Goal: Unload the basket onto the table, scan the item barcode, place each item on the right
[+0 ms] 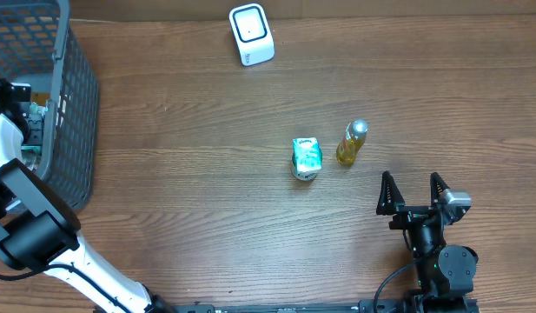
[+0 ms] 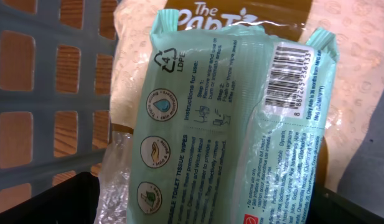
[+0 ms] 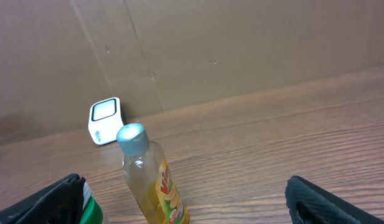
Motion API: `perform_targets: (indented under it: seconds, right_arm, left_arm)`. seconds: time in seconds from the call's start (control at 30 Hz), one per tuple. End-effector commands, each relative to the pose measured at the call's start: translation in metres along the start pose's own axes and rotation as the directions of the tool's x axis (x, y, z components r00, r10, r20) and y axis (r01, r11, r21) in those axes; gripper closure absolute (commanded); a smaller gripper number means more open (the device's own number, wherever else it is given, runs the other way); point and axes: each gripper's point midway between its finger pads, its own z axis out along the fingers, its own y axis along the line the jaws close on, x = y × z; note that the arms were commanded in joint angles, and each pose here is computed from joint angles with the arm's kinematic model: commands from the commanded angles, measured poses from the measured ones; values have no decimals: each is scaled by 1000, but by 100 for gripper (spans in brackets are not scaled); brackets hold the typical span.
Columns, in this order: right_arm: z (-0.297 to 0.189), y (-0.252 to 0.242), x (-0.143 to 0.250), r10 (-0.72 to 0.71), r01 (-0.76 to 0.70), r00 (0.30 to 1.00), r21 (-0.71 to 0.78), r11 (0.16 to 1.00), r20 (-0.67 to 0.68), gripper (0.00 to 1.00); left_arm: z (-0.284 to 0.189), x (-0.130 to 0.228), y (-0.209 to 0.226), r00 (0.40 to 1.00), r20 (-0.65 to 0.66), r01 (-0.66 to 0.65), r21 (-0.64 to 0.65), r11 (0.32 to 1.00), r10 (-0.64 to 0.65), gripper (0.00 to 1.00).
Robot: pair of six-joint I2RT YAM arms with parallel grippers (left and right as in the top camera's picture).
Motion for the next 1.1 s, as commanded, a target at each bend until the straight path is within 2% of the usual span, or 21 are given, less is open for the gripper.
perform_targets:
  seconds: [0.0,0.1,0.27,0.5,0.63,0.77,1.07]
  right_arm:
    - [0,-1,1,-5,5,1000,1,1000,4,0]
    - [0,-1,1,-4,4,1000,1,1000,4,0]
    - [0,-1,1,-4,4,1000,1,1000,4,0]
    - [0,-1,1,-4,4,1000,1,1000,4,0]
    - [0,-1,1,-4,4,1000,1,1000,4,0]
    - [0,-1,1,-5,5,1000,1,1000,4,0]
    - [0,-1,1,-4,4,1000,1,1000,4,0]
  left_arm:
    - [4,0,12,1000,-5,-9,-34,999,9,1]
    - [5,2,16,1000,5,4,-24,1000,-3,0]
    - [14,12,12,997,38,59,97,994,-63,0]
    - [36,39,13,991,-21,130,137,982,-129,1]
    - [36,37,-8,990,-9,136,242,961,-138,0]
    - [32,33,-28,988,-17,153,313,937,-155,9]
    - [32,37,-55,982,-92,189,342,921,-167,11]
